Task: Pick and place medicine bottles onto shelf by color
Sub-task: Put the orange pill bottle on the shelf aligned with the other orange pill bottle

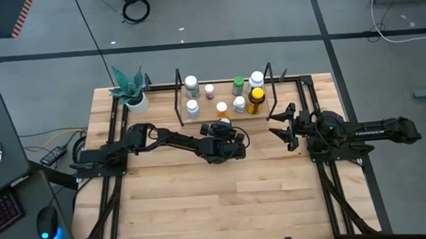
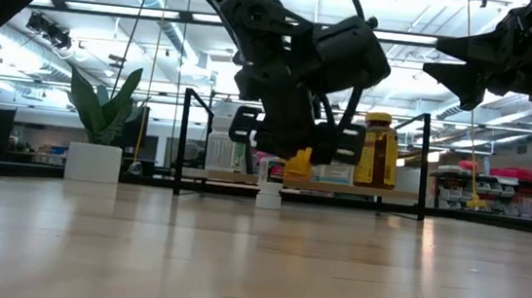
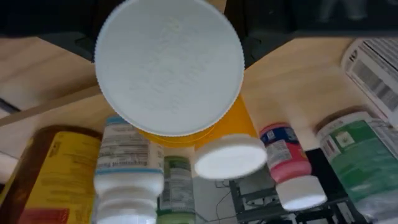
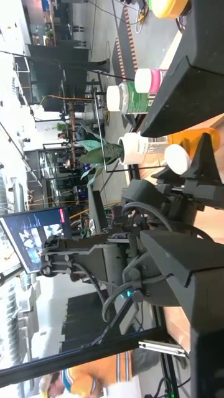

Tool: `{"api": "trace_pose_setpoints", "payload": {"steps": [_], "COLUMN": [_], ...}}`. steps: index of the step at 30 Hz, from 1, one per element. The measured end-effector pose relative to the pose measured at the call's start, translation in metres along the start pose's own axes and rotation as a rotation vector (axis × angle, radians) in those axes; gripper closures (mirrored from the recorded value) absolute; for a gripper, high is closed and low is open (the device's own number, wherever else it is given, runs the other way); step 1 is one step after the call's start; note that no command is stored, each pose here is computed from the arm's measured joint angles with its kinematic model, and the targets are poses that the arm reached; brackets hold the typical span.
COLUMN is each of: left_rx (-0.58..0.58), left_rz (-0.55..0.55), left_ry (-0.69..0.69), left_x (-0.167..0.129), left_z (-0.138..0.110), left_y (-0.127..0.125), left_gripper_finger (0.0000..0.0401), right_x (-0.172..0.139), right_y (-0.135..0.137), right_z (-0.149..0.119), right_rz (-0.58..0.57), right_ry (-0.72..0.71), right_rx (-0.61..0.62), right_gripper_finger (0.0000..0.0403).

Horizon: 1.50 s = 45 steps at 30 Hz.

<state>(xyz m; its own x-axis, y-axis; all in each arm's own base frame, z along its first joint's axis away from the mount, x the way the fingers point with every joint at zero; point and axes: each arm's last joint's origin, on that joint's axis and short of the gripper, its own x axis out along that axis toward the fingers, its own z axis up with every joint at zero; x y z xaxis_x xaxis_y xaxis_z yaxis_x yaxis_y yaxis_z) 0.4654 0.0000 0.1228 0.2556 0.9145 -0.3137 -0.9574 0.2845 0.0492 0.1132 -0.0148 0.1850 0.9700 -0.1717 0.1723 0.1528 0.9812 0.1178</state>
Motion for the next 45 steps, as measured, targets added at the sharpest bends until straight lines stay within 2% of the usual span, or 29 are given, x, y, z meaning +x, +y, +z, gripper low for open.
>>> {"api": "trace_pose_setpoints", "payload": {"steps": [45], "left_rx": [0.076], "left_rz": [0.037], "left_ry": [0.019], "left_x": [0.024], "left_z": [0.013], "left_y": [0.009], "left_gripper_finger": [0.0209], "right_x": [0.0], "right_y": [0.0], "right_z": [0.0], "right_rz": [0.0], "right_ry": [0.0], "right_rx": [0.0], "right_gripper_finger": [0.0138]}}
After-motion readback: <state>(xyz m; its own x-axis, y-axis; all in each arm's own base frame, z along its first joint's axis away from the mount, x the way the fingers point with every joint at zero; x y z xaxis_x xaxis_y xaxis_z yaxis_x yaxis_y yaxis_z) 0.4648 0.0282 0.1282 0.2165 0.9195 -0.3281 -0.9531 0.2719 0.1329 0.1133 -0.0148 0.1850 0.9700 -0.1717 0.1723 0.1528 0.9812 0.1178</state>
